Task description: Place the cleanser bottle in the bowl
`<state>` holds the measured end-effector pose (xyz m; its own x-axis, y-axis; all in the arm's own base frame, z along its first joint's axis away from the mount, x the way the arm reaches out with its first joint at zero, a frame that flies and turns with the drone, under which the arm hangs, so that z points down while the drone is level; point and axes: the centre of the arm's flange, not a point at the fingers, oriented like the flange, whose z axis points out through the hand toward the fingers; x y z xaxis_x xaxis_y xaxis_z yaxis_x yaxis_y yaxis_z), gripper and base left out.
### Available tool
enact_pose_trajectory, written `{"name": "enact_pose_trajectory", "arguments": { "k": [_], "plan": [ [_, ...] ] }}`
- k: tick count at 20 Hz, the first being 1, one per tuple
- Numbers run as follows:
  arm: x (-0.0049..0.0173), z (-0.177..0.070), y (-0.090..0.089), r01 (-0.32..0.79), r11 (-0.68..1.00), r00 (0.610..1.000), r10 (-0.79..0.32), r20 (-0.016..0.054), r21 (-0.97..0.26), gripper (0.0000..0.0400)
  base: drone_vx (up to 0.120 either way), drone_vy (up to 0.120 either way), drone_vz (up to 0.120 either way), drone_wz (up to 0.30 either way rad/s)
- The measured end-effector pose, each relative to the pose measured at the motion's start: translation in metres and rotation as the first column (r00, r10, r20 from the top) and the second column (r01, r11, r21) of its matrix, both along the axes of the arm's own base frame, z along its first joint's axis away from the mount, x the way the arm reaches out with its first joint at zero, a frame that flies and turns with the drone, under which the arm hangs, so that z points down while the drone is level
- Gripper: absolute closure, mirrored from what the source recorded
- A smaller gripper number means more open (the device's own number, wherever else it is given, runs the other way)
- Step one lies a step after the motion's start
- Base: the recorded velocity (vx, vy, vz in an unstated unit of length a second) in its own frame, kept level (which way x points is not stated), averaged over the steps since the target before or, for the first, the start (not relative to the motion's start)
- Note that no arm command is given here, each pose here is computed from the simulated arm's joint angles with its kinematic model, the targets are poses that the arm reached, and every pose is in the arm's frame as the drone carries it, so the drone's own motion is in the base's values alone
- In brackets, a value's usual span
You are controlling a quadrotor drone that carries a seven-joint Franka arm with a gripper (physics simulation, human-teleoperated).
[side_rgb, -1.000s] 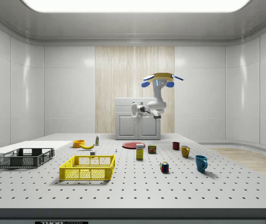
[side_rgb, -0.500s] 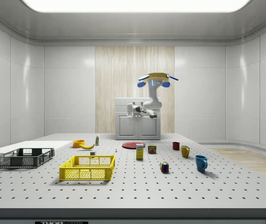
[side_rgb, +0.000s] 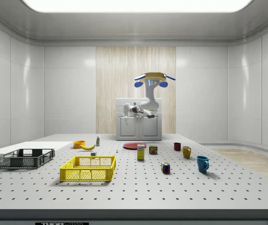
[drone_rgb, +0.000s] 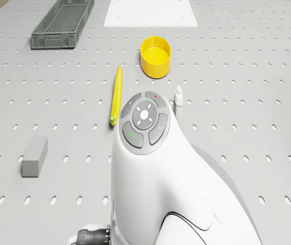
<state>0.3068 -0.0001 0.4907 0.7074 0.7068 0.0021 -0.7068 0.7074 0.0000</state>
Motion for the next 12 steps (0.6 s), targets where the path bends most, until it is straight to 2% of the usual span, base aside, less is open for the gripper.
{"name": "enact_pose_trajectory", "arguments": {
  "k": [4, 6, 8, 12],
  "plan": [
    [0.0000, 0.0000, 0.0000, 0.000, 1.000, 1.000, 0.000, 0.0000, 0.000, 0.0000, 0.120, 0.000, -0.010, 0.000],
    [0.0000, 0.0000, 0.0000, 0.000, 1.000, 1.000, 0.000, 0.0000, 0.000, 0.0000, 0.120, 0.000, -0.120, 0.000],
    [0.0000, 0.0000, 0.0000, 0.000, 1.000, 1.000, 0.000, 0.0000, 0.000, 0.0000, 0.120, 0.000, -0.020, 0.000],
    [0.0000, 0.0000, 0.0000, 0.000, 1.000, 1.000, 0.000, 0.0000, 0.000, 0.0000, 0.120, 0.000, -0.090, 0.000]
  ]
}}
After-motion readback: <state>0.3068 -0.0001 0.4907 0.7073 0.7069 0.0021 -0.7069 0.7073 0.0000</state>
